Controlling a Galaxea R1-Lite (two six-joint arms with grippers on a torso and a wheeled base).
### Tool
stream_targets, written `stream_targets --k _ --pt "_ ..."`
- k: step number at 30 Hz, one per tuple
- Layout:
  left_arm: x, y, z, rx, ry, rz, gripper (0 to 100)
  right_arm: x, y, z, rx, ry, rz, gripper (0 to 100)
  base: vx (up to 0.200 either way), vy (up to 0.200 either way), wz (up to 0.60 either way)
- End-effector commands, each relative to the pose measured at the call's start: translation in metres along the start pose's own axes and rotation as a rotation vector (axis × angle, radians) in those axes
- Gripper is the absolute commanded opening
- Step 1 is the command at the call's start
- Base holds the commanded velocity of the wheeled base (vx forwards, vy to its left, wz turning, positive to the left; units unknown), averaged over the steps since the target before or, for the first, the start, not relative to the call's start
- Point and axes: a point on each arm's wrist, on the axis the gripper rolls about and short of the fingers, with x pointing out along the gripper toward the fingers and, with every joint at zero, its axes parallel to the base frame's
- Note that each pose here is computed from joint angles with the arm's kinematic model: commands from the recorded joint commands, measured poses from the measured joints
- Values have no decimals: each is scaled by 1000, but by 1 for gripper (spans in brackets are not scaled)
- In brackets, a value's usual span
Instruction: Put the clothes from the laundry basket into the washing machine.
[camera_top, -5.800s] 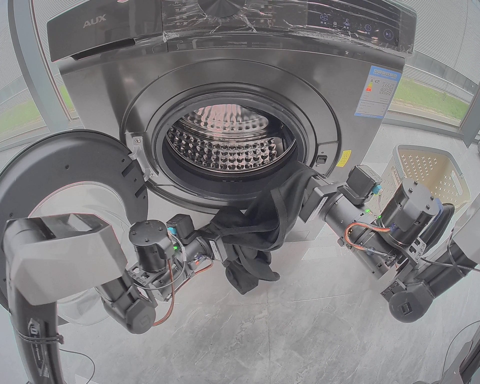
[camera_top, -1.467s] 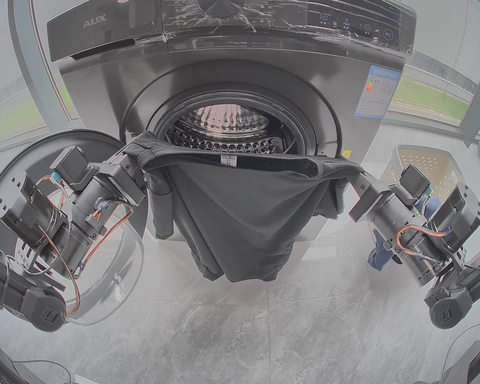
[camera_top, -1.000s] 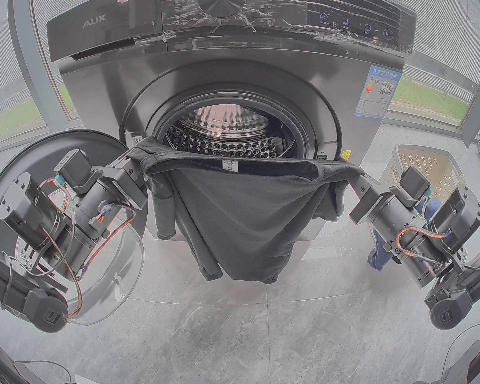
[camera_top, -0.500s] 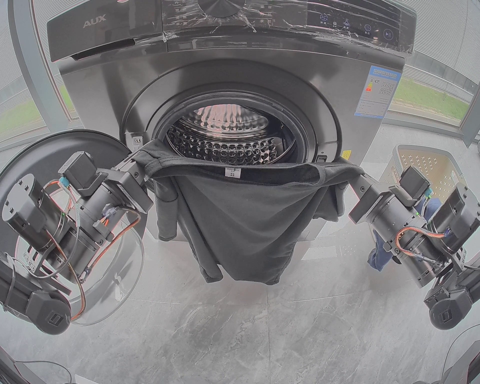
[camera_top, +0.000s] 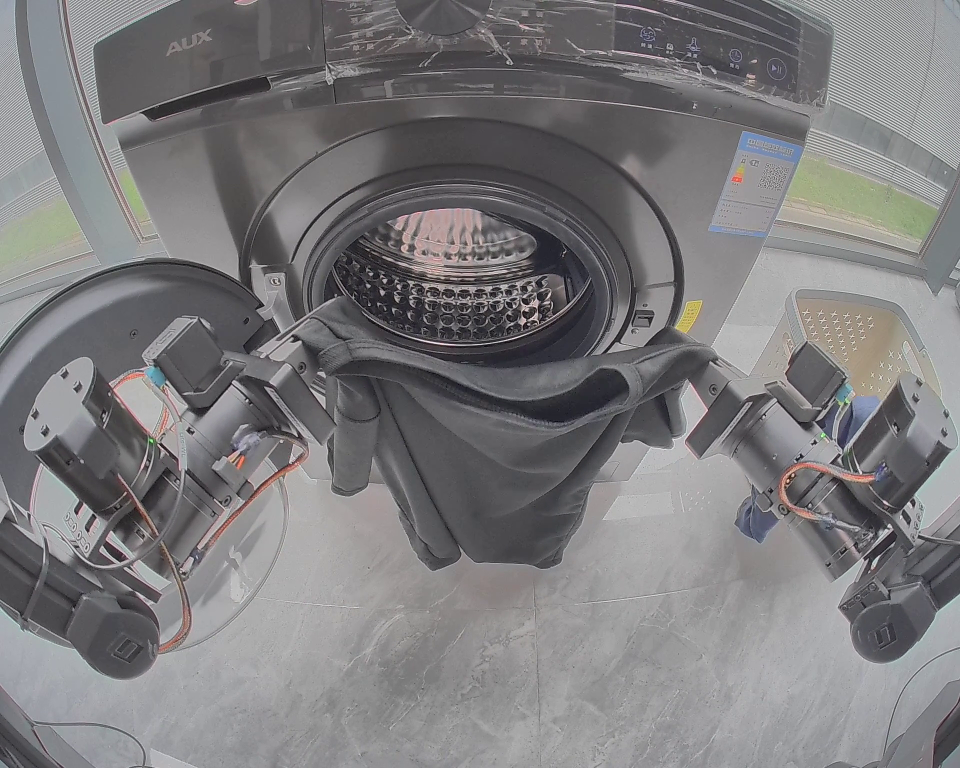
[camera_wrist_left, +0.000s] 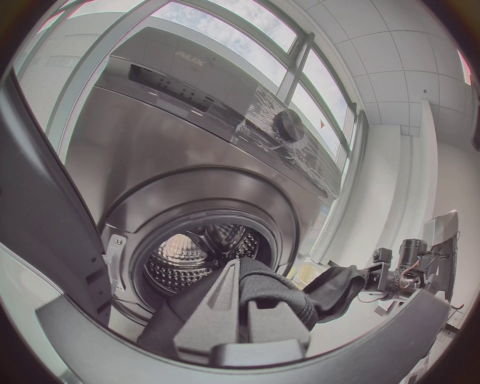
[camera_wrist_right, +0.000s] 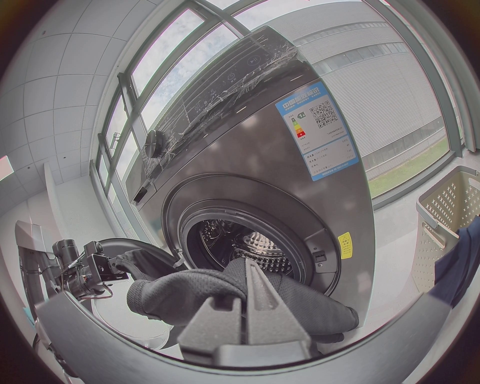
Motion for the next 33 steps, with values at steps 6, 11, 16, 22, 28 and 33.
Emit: stream_targets --k 6,11,16,22,28,33 --pt "4 -19 -14 -26 42 -73 0 2 13 -46 9 155 42 100 0 0 0" --pt "4 -26 -14 -35 44 -99 0 12 14 -104 -28 302 46 100 0 0 0" --pt "1 -33 -12 -45 40 -122 0 30 19 -147 -55 350 65 100 0 0 0" --pt "-1 -45 -13 -59 45 -163 0 45 21 -177 -85 354 82 100 0 0 0" --pt "-3 -50 -3 -65 12 -184 0 56 16 -188 -88 339 74 100 0 0 0" --pt "-7 -51 7 -72 -16 -188 0 69 10 -196 -88 312 61 100 0 0 0"
